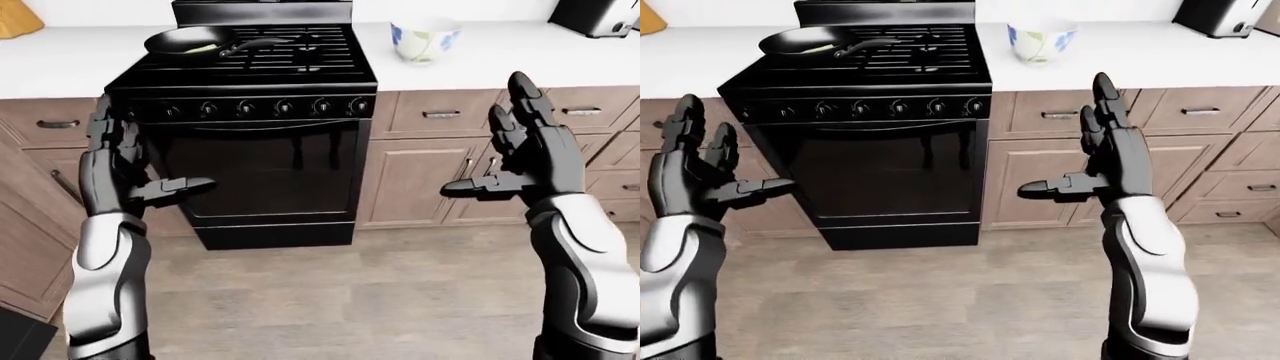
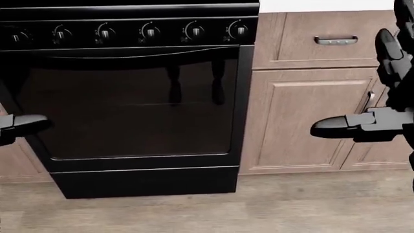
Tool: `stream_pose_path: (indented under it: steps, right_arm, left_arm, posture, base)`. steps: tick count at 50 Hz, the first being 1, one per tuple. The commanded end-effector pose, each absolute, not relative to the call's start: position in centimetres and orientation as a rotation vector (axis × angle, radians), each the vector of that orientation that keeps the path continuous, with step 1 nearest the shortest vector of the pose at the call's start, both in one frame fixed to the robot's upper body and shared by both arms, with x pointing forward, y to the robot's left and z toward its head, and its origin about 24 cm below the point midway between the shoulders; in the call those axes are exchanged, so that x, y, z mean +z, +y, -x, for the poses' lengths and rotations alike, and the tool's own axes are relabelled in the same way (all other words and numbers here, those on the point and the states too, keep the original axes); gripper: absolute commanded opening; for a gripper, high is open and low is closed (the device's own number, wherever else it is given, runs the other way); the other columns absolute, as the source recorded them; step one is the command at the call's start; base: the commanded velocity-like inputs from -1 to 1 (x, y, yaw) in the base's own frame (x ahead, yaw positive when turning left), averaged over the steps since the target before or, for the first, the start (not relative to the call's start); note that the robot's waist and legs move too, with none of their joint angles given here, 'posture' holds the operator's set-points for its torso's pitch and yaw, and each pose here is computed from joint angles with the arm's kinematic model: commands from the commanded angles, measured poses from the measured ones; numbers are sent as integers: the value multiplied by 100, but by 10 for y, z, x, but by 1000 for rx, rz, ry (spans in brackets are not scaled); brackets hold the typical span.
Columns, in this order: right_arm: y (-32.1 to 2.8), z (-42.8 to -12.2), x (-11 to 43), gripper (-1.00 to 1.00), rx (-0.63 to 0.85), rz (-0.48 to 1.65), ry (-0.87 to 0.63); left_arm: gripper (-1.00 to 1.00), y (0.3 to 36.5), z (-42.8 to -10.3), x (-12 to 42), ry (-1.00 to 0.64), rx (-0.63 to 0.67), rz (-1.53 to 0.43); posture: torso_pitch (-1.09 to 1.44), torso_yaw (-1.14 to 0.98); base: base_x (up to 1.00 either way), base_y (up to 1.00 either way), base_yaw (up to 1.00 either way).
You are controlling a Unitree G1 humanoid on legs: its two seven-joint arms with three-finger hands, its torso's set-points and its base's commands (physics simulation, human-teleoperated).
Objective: Pick the asparagus from the pan and place it in the bowl.
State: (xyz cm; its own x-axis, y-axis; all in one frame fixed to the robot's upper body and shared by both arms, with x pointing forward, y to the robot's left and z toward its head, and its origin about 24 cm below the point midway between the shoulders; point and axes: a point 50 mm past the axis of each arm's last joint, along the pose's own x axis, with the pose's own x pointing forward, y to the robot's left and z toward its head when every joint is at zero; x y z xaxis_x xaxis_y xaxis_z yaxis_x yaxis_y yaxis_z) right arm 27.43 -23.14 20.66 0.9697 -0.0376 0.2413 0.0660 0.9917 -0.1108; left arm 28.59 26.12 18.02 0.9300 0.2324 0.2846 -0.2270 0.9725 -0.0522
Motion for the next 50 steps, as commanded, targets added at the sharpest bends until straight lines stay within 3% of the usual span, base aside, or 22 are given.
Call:
stream_pose_path:
  steps: [1, 15, 50]
  right_arm:
    - [-232, -269, 225, 100, -56, 136, -327]
    - [-244, -264, 250, 100, -84, 148, -365]
    - [-242, -262, 255, 100, -66, 177, -364]
  left_arm:
    - [100, 266, -282, 205, -403, 248, 3]
    - [100, 295, -272, 231, -467, 350, 5]
    - [100, 293, -264, 243, -506, 338, -16]
  posture:
    - [0, 0]
    - [0, 0]
    - [0, 0]
  base:
    - [0, 7, 0]
    - [0, 14, 0]
    - [0, 20, 0]
